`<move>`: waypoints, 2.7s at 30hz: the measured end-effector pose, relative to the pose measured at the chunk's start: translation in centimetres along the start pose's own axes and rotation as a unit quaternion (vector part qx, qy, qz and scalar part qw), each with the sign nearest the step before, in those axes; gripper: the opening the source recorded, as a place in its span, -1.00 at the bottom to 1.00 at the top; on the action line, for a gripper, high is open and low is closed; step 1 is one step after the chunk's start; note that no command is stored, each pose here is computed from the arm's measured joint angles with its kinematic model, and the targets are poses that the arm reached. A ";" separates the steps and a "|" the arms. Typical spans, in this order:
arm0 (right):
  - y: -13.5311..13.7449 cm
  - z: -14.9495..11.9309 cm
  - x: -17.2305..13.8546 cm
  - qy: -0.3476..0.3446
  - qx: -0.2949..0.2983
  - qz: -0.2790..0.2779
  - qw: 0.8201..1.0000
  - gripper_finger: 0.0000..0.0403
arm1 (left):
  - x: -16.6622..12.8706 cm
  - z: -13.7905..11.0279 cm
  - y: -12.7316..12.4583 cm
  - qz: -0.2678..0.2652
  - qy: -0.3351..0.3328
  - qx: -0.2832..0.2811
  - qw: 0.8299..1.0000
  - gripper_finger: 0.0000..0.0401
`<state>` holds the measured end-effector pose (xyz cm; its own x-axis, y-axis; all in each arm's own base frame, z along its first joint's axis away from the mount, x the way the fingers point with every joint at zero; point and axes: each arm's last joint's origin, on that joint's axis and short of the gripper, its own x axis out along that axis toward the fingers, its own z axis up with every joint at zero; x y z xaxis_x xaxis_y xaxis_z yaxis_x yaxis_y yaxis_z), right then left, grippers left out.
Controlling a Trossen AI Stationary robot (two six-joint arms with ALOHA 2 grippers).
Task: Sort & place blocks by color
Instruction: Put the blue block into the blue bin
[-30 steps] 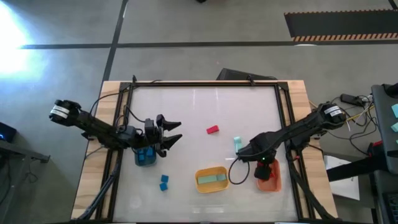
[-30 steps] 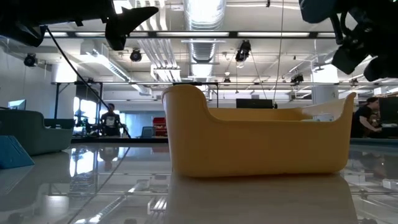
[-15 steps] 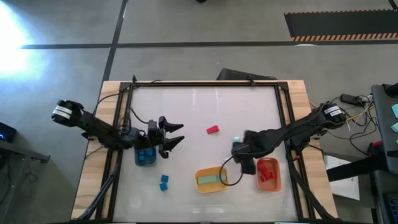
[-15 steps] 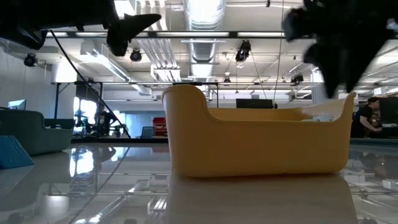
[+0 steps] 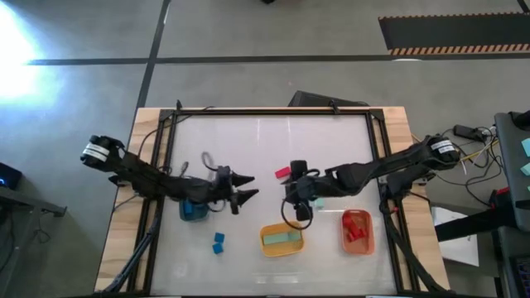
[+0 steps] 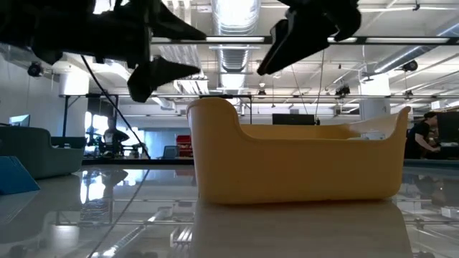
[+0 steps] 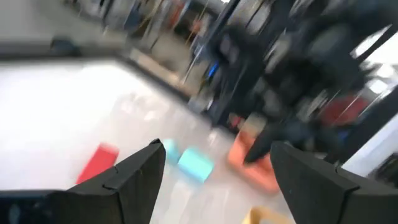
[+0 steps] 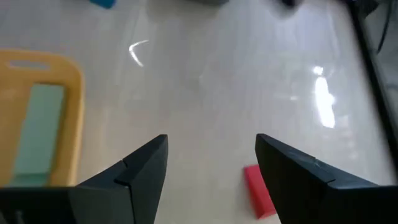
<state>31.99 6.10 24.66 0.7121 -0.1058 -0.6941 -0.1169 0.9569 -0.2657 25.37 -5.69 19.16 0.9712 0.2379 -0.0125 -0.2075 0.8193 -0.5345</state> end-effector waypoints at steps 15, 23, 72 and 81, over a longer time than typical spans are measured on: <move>-2.4 0.9 -0.3 -0.065 -0.032 0.010 0.997 0.13 | -1.0 0.1 -7.9 0.173 0.499 0.148 0.836 0.37; -4.3 4.7 -1.8 -0.264 -0.110 -0.085 0.954 0.09 | -3.2 -1.2 -9.1 0.147 0.573 0.150 0.792 0.37; -4.4 -4.7 -9.7 -0.324 -0.091 -0.115 0.935 -0.91 | -2.4 -5.1 -7.0 0.178 0.538 0.280 0.775 -0.47; -4.4 -4.7 -9.7 -0.323 -0.091 -0.115 0.935 -0.91 | -2.1 -3.9 -7.8 0.114 0.578 0.268 0.762 -0.47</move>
<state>22.34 1.63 29.39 0.9956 -0.0616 -0.0706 0.0172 0.8605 -0.5092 25.38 -14.69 20.05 0.2911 0.0417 -0.9558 -0.1037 0.9945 0.0118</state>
